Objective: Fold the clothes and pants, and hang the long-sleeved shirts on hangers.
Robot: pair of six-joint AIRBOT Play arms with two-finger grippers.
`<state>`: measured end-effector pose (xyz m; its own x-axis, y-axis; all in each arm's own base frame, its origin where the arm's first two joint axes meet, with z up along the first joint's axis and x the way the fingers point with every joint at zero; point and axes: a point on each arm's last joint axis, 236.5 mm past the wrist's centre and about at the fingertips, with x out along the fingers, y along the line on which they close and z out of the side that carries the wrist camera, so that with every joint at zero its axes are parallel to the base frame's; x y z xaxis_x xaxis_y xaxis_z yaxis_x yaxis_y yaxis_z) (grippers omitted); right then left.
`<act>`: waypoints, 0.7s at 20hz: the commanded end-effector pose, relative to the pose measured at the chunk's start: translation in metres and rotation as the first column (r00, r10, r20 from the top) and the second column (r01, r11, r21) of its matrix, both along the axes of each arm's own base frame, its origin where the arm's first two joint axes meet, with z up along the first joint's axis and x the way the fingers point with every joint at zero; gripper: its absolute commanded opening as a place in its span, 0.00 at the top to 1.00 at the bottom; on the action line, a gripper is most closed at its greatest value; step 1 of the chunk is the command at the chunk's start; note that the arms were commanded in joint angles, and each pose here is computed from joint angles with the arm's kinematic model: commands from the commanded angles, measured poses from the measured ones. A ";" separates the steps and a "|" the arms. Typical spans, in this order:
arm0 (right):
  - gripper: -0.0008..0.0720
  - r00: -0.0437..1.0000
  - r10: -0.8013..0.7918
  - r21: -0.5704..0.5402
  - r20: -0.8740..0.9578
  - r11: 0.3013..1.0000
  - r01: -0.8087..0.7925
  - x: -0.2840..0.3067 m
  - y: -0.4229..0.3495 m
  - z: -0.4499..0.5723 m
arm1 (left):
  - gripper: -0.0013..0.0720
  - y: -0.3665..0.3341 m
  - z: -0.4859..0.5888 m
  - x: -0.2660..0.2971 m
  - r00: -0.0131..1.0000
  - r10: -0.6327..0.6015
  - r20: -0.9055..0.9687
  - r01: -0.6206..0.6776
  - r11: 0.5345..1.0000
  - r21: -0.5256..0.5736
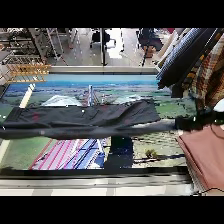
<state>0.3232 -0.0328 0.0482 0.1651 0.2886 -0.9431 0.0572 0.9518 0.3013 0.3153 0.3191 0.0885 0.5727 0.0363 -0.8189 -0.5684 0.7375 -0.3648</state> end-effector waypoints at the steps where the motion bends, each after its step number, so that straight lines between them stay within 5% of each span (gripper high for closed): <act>1: 0.94 0.954 0.058 -0.068 -0.295 0.994 -0.081 -0.100 -0.008 -0.048 | 0.96 -0.010 -0.065 -0.046 0.955 -0.189 -0.227 0.197 0.980 0.014; 6: 0.94 0.908 0.091 0.001 -0.409 0.995 -0.099 -0.155 0.014 -0.098 | 0.96 -0.026 -0.145 -0.094 0.865 -0.291 -0.410 0.260 0.957 -0.131; 7: 0.86 0.921 0.083 0.003 -0.380 0.996 -0.089 -0.148 0.016 -0.101 | 0.96 -0.023 -0.152 -0.099 0.854 -0.294 -0.430 0.260 0.956 -0.137; 8: 0.54 0.944 0.072 0.033 -0.322 0.997 -0.065 -0.133 0.024 -0.099 | 0.95 -0.020 -0.156 -0.098 0.855 -0.289 -0.431 0.257 0.957 -0.133; 9: 0.22 0.967 0.060 0.076 -0.246 0.996 -0.043 -0.112 0.034 -0.092 | 0.63 -0.017 -0.158 -0.095 0.862 -0.280 -0.424 0.251 0.960 -0.124; 10: 0.16 0.990 0.046 0.127 -0.132 0.991 -0.029 -0.082 0.046 -0.079 | 0.13 -0.010 -0.158 -0.089 0.872 -0.259 -0.416 0.244 0.966 -0.090; 11: 0.16 1.000 -0.003 0.160 -0.013 0.987 0.005 -0.049 0.051 -0.062 | 0.04 -0.002 -0.156 -0.084 0.885 -0.217 -0.411 0.212 0.975 -0.059; 14: 0.22 0.883 -0.305 0.242 0.356 0.943 0.228 0.069 0.025 -0.007 | 0.03 0.031 -0.130 -0.065 0.933 -0.026 -0.359 0.042 0.998 0.037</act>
<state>0.2965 0.0068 -0.0088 0.2272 0.3943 -0.8905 0.0787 0.9040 0.4203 0.2387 0.3234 -0.0551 0.2047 -0.0373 -0.9781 -0.5305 0.8355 -0.1429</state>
